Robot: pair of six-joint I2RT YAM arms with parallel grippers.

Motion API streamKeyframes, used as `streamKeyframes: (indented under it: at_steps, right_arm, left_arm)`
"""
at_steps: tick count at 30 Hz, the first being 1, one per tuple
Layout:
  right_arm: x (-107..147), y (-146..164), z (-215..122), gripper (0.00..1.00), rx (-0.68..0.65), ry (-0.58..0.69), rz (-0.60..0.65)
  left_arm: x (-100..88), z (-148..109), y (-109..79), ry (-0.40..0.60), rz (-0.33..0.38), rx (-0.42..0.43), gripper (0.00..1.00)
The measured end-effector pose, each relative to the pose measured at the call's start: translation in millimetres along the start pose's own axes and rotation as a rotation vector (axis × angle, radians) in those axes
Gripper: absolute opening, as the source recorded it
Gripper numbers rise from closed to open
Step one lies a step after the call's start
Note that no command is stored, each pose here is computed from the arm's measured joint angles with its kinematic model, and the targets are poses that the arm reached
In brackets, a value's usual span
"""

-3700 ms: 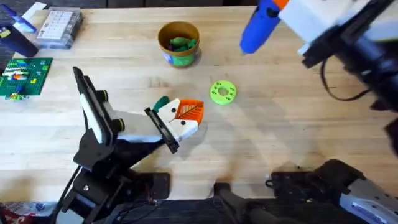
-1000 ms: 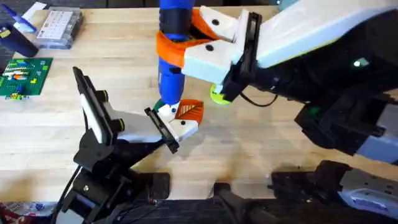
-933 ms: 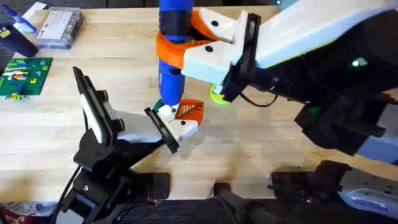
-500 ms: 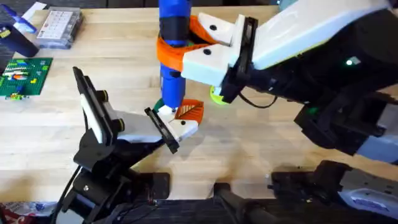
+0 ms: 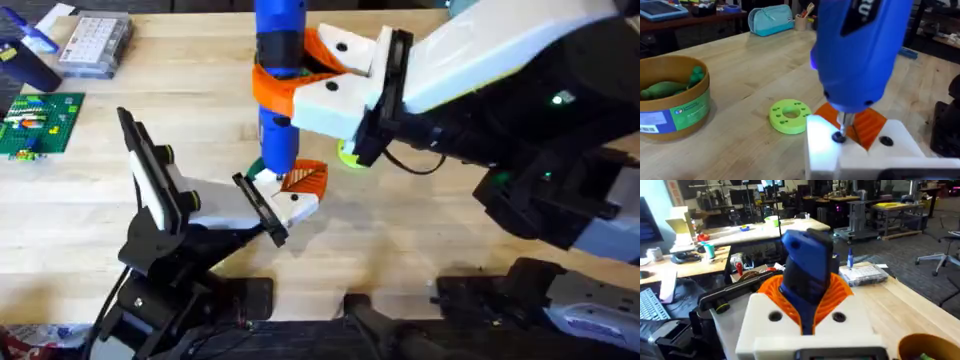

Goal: Pick up the gripper from the table and insert it into the empty holder that is missing its gripper. Then pick up a screw, insert it into the mounting hole, and use the screwdriver to tighten it. Finally, clean up the table by picking up the vegetable and placing it into the bucket.

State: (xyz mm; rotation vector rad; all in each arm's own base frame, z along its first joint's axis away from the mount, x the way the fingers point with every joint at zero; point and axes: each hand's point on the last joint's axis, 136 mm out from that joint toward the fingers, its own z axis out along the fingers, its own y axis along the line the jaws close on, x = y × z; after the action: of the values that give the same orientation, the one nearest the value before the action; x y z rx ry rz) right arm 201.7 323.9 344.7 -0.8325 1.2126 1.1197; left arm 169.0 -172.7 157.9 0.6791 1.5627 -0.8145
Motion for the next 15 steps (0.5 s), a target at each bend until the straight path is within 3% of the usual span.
streamKeyframes:
  at_steps: [15]
  right_arm:
    - [4.8, -2.3, 2.6, 0.072, 0.003, 0.011, 0.006]
  left_arm:
    - [0.1, 0.0, 0.0, 0.000, -0.001, 0.000, 0.010]
